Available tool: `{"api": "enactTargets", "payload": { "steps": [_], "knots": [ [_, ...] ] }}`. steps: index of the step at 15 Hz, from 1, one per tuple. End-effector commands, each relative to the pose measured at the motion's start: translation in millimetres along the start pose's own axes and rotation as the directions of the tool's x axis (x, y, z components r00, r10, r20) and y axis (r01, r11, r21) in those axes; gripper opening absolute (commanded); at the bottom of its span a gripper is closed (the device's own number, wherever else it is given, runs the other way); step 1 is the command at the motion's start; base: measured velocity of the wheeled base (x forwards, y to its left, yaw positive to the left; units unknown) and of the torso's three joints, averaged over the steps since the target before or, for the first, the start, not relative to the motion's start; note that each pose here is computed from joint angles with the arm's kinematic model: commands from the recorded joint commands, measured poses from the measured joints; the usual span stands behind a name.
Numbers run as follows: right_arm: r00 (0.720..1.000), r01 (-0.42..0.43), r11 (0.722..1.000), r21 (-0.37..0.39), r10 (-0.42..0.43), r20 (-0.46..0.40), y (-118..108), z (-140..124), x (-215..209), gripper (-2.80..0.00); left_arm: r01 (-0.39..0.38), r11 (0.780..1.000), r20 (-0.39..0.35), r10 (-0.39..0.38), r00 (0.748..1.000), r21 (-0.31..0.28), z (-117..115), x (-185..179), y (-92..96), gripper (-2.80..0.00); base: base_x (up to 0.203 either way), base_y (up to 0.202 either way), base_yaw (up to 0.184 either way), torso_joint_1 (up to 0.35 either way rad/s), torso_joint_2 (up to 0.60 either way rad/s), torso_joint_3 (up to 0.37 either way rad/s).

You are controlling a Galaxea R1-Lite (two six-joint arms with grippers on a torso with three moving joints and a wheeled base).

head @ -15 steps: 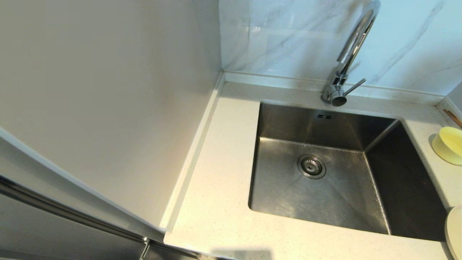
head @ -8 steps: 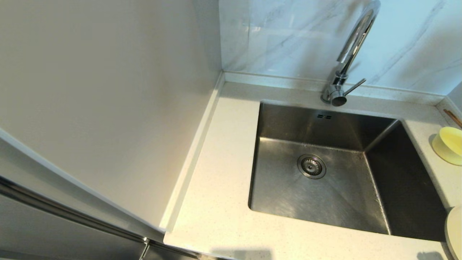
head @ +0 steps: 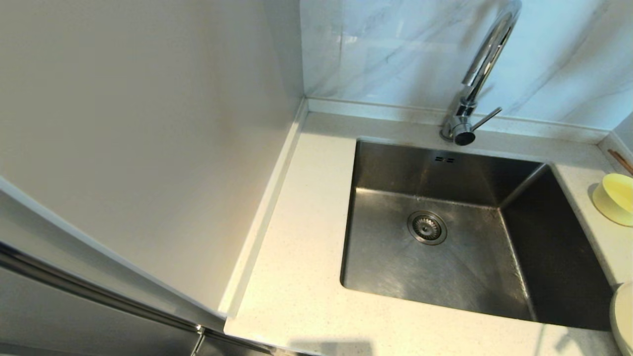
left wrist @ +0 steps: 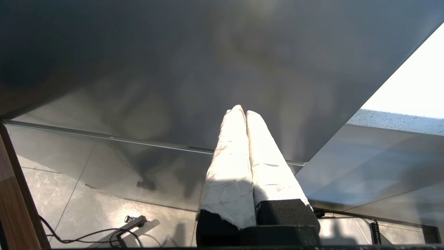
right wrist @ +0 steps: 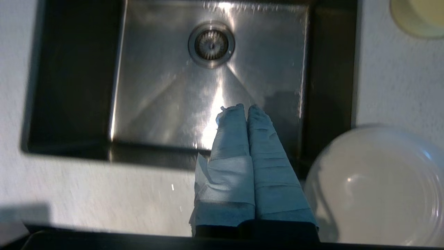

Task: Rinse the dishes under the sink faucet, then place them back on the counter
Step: Turn on the faucet

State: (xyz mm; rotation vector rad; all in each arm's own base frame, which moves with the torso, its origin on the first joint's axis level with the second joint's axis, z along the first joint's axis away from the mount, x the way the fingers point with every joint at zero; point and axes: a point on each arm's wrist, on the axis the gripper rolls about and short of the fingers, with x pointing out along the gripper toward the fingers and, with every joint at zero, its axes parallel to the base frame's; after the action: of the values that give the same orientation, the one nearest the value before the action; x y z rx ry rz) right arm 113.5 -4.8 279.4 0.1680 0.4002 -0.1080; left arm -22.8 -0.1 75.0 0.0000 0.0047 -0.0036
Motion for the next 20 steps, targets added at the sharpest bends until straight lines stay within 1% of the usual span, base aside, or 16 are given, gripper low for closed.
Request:
{"api": "enactTargets", "payload": {
  "steps": [1,3,5,6,8,9,11,12,14,15,16,18,19,20],
  "knots": [
    [0.997,0.039,0.999,0.034,-0.036,-0.071,7,30,51,-2.8,-0.001,1.0,0.0,0.001,1.0,0.0,0,0,0.0,-2.8,0.0,0.0,0.0,0.0,0.0,0.0],
    [0.995,0.09,0.988,0.125,-0.084,-0.049,10,60,83,-2.8,0.001,1.0,0.0,-0.001,1.0,0.0,0,0,0.0,-2.8,0.0,0.0,0.0,0.0,0.0,0.0],
    [0.99,0.143,0.968,0.205,-0.141,-0.024,6,84,114,-2.8,-0.001,1.0,0.0,0.001,1.0,0.0,0,0,0.0,-2.8,0.0,0.0,0.0,0.0,0.0,0.0],
    [0.986,0.162,0.953,0.254,-0.168,0.0,3,97,128,-2.8,0.001,1.0,0.0,-0.001,1.0,0.0,0,0,0.0,-2.8,0.0,0.0,0.0,0.0,0.0,0.0],
    [0.978,0.172,0.915,0.364,-0.203,0.047,-5,123,158,-2.8,0.0,1.0,0.0,0.0,1.0,0.0,0,0,0.0,-2.8,0.0,0.0,0.0,0.0,0.0,0.0],
    [0.973,0.174,0.899,0.402,-0.219,0.068,-10,135,171,-2.8,-0.001,1.0,0.0,0.001,1.0,0.0,0,0,0.0,-2.8,0.0,0.0,0.0,0.0,0.0,0.0],
    [0.966,0.178,0.875,0.451,-0.242,0.088,-19,152,186,-2.8,0.001,1.0,0.0,-0.001,1.0,0.0,0,0,0.0,-2.8,0.0,0.0,0.0,0.0,0.0,0.0],
    [0.967,0.188,0.86,0.475,-0.247,0.064,-25,153,197,-2.8,0.001,1.0,0.0,-0.001,1.0,0.0,0,0,0.0,-2.8,0.0,0.0,0.0,0.0,0.0,0.0],
    [0.975,0.177,0.85,0.496,-0.22,0.028,-28,150,203,-2.8,-0.001,1.0,0.0,0.001,1.0,0.0,0,0,0.0,-2.8,0.0,0.0,0.0,0.0,0.0,0.0],
    [0.976,0.175,0.842,0.511,-0.216,0.023,-28,149,206,-2.8,-0.001,1.0,0.0,0.001,1.0,0.0,0,0,0.0,-2.8,0.0,0.0,0.0,0.0,0.0,0.0],
    [0.981,0.153,0.836,0.527,-0.192,0.019,-27,149,207,-2.8,0.001,1.0,0.0,-0.001,1.0,0.0,0,0,0.0,-2.8,0.0,0.0,0.0,0.0,0.0,0.0],
    [0.995,0.065,0.822,0.566,-0.099,0.029,-25,151,205,-2.8,0.001,1.0,0.0,-0.001,1.0,0.0,0,0,0.0,-2.8,0.0,0.0,0.0,0.0,0.0,0.0],
    [0.996,0.017,0.813,0.582,-0.067,0.064,-24,155,204,-2.8,0.001,1.0,0.0,-0.001,1.0,0.0,0,0,0.0,-2.8,0.0,0.0,0.0,0.0,0.0,0.0],
    [0.994,-0.01,0.81,0.587,-0.056,0.094,-23,159,204,-2.8,0.001,1.0,0.0,-0.001,1.0,0.0,0,0,0.0,-2.8,0.0,0.0,0.0,0.0,0.0,0.0]
  ]
}}
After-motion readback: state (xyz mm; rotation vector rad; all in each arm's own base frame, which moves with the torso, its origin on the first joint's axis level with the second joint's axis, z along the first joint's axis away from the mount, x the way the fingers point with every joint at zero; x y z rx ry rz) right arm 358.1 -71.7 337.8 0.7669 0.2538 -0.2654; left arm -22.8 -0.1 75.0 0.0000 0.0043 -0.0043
